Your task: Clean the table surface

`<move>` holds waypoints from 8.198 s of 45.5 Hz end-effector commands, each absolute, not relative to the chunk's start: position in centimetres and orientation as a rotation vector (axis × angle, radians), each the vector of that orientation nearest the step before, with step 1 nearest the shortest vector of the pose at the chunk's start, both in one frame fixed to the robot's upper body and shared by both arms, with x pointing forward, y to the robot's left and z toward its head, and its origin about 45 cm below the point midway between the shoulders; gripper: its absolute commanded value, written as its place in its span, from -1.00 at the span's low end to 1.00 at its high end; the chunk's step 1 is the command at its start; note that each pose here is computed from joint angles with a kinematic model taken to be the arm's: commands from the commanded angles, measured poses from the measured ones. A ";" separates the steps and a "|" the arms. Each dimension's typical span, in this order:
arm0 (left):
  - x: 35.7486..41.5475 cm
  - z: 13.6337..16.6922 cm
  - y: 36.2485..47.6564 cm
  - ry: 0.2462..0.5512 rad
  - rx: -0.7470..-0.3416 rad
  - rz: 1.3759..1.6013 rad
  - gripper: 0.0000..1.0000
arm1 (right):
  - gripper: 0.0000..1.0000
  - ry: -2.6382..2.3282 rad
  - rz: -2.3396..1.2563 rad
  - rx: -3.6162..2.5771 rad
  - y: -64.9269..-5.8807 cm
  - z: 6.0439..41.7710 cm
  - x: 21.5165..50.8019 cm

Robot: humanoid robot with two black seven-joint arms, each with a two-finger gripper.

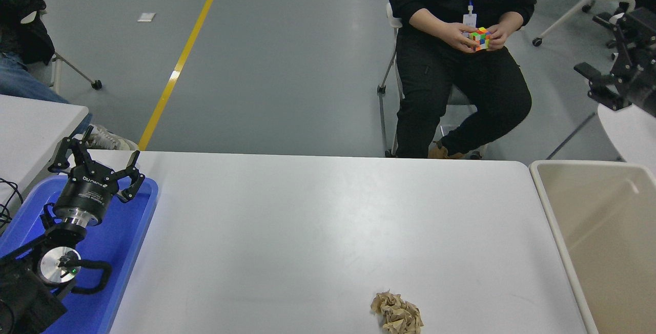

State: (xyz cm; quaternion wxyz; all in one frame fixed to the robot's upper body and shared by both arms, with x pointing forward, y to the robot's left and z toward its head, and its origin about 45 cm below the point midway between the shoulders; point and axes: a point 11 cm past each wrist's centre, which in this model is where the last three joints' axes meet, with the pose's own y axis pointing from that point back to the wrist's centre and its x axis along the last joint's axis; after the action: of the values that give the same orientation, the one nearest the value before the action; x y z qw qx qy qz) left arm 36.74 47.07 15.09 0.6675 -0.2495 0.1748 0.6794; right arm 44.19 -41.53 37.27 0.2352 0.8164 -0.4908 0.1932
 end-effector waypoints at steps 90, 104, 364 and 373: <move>36.74 15.08 47.1 0.395 -0.563 1.533 1.00 | 0.97 0.734 0.840 1.889 -14.7 12.7 29.2; 36.73 15.12 47.1 0.393 -0.562 1.533 1.00 | 0.96 0.621 0.819 1.932 -15.7 11.4 30.1; 36.74 15.08 47.1 0.395 -0.563 1.533 1.00 | -1.00 -1.603 0.074 0.999 -56.1 9.3 32.3; 36.73 15.12 47.1 0.393 -0.562 1.533 1.00 | -1.00 -1.592 0.040 1.011 -55.4 7.7 31.4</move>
State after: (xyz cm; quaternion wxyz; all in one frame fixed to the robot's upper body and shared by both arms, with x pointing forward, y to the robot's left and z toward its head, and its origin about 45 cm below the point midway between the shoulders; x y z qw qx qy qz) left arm 36.74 47.06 15.09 0.6675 -0.2496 0.1749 0.6794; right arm 32.57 -56.27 9.56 0.5841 0.4308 -0.6873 0.0310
